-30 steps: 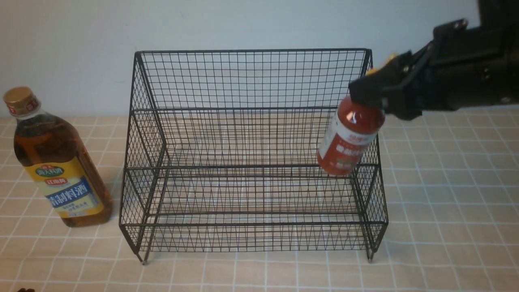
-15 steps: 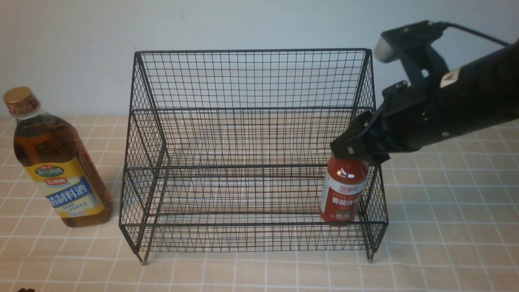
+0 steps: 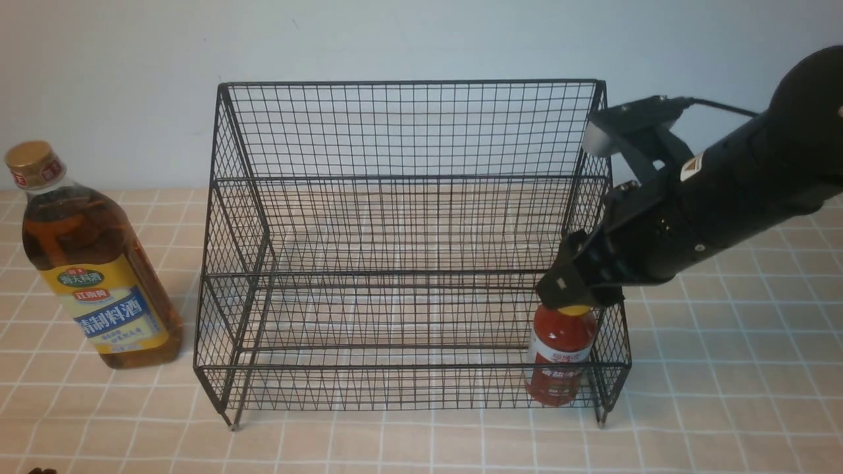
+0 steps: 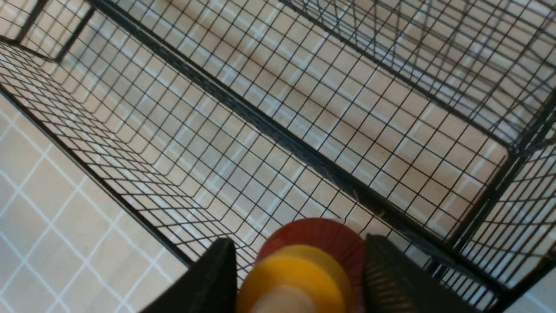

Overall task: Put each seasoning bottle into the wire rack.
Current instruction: Use the right arm to put the condiment bottle back on the shelf, then use the left arm to grab the condiment bottle closest to it

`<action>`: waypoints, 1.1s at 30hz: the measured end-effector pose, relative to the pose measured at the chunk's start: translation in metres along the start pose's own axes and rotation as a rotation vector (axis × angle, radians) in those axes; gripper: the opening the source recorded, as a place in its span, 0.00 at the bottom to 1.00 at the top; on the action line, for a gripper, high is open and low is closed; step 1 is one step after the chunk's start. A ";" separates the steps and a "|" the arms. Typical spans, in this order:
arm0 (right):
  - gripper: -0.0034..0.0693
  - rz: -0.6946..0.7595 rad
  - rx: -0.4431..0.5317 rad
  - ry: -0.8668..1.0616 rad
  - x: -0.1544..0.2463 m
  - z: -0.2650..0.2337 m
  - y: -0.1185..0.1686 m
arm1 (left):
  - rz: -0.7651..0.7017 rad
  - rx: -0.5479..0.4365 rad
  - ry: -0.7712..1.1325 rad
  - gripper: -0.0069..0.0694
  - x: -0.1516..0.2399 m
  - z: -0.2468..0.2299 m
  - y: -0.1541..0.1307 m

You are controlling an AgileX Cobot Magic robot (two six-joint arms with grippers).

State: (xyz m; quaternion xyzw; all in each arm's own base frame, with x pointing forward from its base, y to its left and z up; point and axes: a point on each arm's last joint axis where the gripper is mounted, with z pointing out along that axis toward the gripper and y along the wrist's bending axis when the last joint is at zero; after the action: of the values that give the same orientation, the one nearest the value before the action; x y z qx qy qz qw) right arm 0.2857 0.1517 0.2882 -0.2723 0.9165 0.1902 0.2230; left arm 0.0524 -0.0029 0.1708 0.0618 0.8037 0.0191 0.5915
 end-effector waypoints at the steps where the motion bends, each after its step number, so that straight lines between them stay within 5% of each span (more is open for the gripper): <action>1: 0.63 0.005 -0.002 0.005 0.000 0.000 0.000 | 0.000 0.000 0.000 0.08 0.000 0.000 0.000; 13: 0.71 -0.007 0.026 -0.087 0.002 -0.043 0.013 | 0.000 0.000 0.000 0.08 0.000 0.000 0.000; 22: 0.69 -0.037 0.088 -0.453 0.007 -0.184 0.056 | 0.000 0.000 0.000 0.08 0.000 0.000 0.000; 28: 0.50 -0.036 0.230 -0.635 0.051 -0.257 0.070 | 0.000 0.000 0.000 0.08 0.000 0.000 0.000; 33: 0.17 0.107 0.360 -0.747 0.108 -0.304 0.074 | 0.000 0.000 0.000 0.08 0.000 0.000 0.000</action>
State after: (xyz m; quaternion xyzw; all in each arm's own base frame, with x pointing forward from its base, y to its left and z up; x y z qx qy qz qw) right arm 0.0682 0.0221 0.5017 -0.0934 0.8041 0.1239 0.5739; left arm 0.0524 -0.0029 0.1708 0.0618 0.8037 0.0191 0.5915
